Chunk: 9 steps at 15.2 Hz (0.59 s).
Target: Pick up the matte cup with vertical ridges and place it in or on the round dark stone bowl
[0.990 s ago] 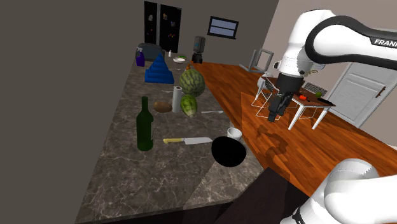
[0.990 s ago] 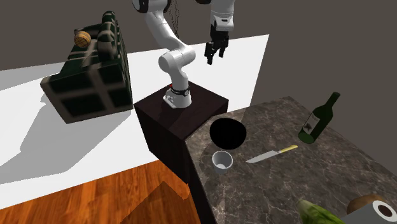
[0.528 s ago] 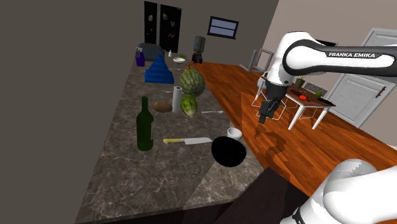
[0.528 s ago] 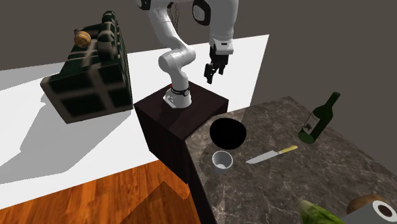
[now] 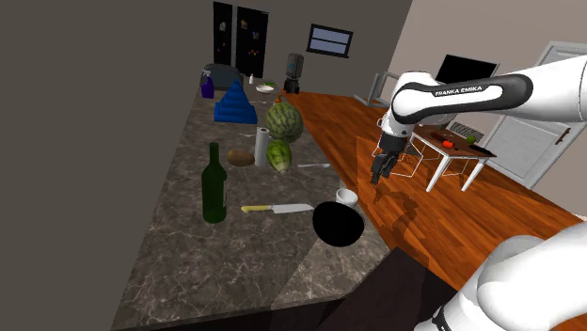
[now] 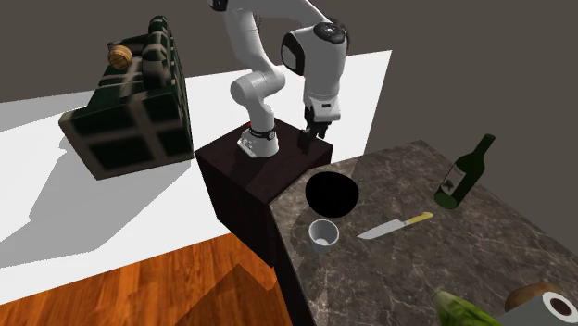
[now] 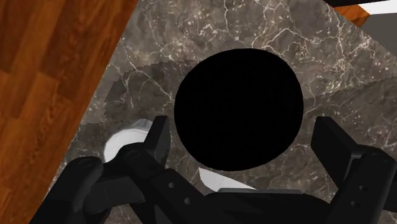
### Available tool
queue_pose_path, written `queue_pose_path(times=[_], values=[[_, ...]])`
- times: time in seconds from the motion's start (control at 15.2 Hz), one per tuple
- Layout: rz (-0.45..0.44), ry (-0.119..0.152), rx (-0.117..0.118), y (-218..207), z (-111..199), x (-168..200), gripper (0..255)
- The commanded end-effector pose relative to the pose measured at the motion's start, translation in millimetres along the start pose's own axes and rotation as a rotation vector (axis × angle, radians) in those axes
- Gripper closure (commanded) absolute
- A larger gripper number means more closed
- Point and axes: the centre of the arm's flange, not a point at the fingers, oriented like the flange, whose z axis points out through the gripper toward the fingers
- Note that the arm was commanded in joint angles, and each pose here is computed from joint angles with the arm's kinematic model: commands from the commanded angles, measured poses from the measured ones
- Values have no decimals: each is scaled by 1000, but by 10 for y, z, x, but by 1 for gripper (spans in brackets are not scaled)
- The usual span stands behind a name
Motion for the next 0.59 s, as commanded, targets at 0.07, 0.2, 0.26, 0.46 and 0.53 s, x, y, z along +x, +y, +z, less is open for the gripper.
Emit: queue_pose_path(times=[0.07, 0.2, 0.26, 0.46, 0.53], values=[[-8, 0, 10, 276, 222, 213, 0], [-13, -1, 17, 460, 362, 355, 0], [-16, -2, 20, 552, 433, 427, 0], [-24, -3, 31, 824, 647, 643, 0], [-26, -3, 35, 914, 719, 715, 0]])
